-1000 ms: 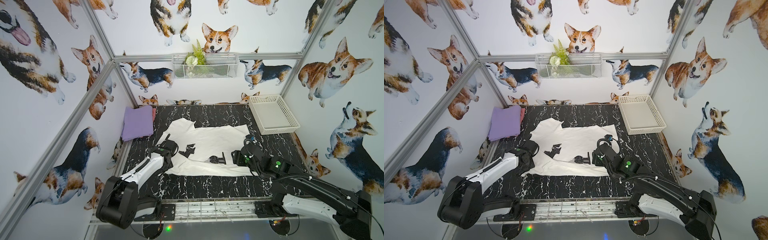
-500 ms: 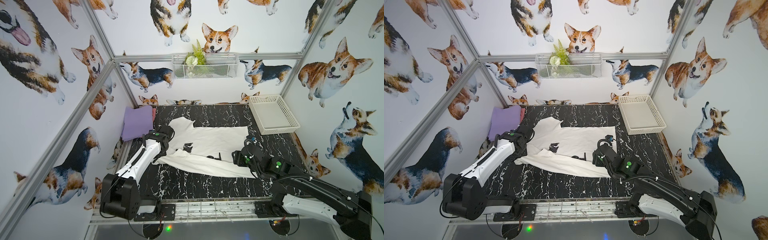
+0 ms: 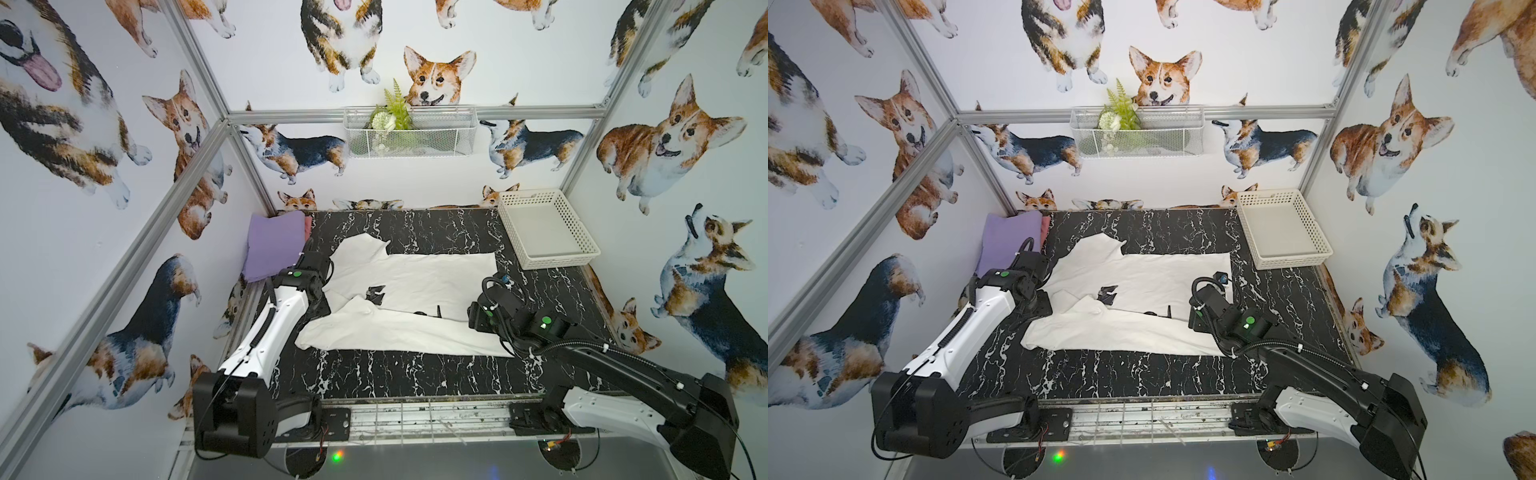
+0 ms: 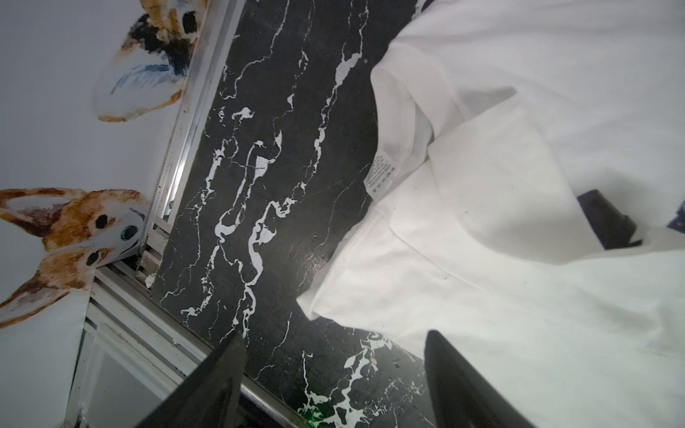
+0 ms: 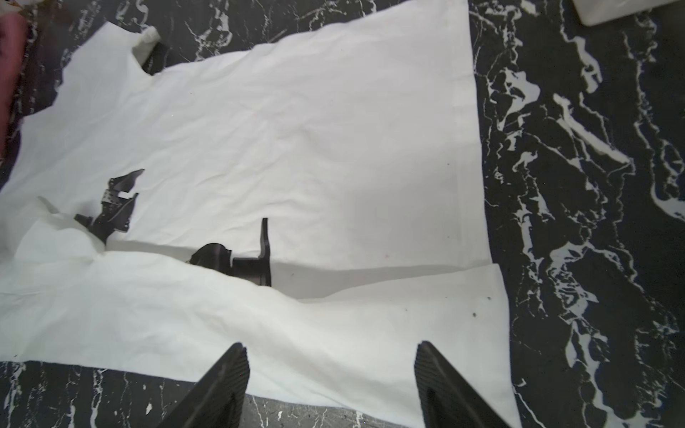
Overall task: Fold and stack t-shirts
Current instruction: Smooth out the T-shirt at the center of the board.
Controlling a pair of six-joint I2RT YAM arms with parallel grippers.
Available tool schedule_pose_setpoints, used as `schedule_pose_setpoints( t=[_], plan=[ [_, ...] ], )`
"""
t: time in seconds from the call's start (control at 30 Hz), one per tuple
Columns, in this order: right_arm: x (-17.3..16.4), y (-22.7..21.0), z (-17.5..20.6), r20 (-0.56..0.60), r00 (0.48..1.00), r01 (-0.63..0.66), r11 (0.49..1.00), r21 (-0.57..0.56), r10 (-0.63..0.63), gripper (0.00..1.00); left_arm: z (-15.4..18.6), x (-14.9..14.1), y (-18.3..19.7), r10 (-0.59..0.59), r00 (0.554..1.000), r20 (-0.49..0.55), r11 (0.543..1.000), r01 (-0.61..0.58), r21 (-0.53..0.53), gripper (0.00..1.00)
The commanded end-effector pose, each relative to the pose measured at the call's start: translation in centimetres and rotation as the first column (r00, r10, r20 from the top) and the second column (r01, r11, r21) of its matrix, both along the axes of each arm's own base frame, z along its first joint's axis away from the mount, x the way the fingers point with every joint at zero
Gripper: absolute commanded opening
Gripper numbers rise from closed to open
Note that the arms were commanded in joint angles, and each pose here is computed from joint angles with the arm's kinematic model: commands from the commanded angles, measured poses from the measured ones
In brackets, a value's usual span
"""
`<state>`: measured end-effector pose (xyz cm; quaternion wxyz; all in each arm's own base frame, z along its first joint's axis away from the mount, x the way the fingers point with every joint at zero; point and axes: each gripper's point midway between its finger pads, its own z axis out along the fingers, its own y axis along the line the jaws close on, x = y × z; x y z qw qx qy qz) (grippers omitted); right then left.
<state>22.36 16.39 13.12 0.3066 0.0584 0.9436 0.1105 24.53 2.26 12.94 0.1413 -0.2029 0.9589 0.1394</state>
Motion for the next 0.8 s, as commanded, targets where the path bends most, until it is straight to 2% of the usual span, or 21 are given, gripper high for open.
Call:
schedule_pose_setpoints(
  t=[0.0,0.07,0.13,0.2,0.27,0.37,0.53,0.6,0.67,0.77],
  plan=[
    [-0.1,-0.3,-1.6,-0.091,0.996,0.026,0.999,0.03,-0.023,0.74,-0.2,1.6,-1.6,-0.04,0.998,0.044,0.995,0.043,-0.088,0.77],
    [0.0,-1.2,-2.6,-0.164,0.985,0.056,0.998,0.029,-0.05,0.74,-0.1,2.5,-2.5,-0.046,0.995,0.084,0.989,0.057,-0.138,0.73],
    [0.3,-1.0,-3.6,-0.234,0.972,0.042,0.998,0.049,-0.03,0.73,-0.5,3.4,-4.1,-0.065,0.991,0.119,0.97,0.091,-0.226,0.6],
    [0.6,0.3,-3.8,-0.259,0.966,-0.002,0.997,0.083,0.024,0.73,-1.0,4.0,-5.7,-0.083,0.987,0.14,0.944,0.123,-0.306,0.52],
    [1.0,2.1,-3.6,-0.275,0.957,-0.056,0.99,0.129,0.09,0.73,-1.5,4.6,-6.6,-0.07,0.986,0.15,0.926,0.12,-0.357,0.52],
    [2.0,3.1,-3.5,-0.294,0.95,-0.075,0.99,0.122,0.108,0.74,-1.7,5.7,-8.2,-0.066,0.983,0.173,0.891,0.136,-0.434,0.6],
    [2.4,3.9,-3.3,-0.302,0.946,-0.08,0.988,0.13,0.116,0.74,-2.0,8.0,-12.1,-0.054,0.969,0.24,0.768,0.194,-0.611,0.62],
    [2.1,3.7,-3.3,-0.299,0.948,-0.072,0.99,0.125,0.107,0.74,-2.3,8.5,-13.3,-0.053,0.971,0.232,0.724,0.197,-0.661,0.61],
    [1.7,3.4,-3.3,-0.299,0.949,-0.067,0.99,0.125,0.102,0.74,-2.9,8.7,-13.8,-0.063,0.975,0.214,0.72,0.193,-0.667,0.6],
    [1.3,2.8,-3.2,-0.292,0.952,-0.053,0.991,0.122,0.087,0.73,-4.1,8.7,-13.6,-0.07,0.98,0.187,0.739,0.177,-0.65,0.58]
  ],
)
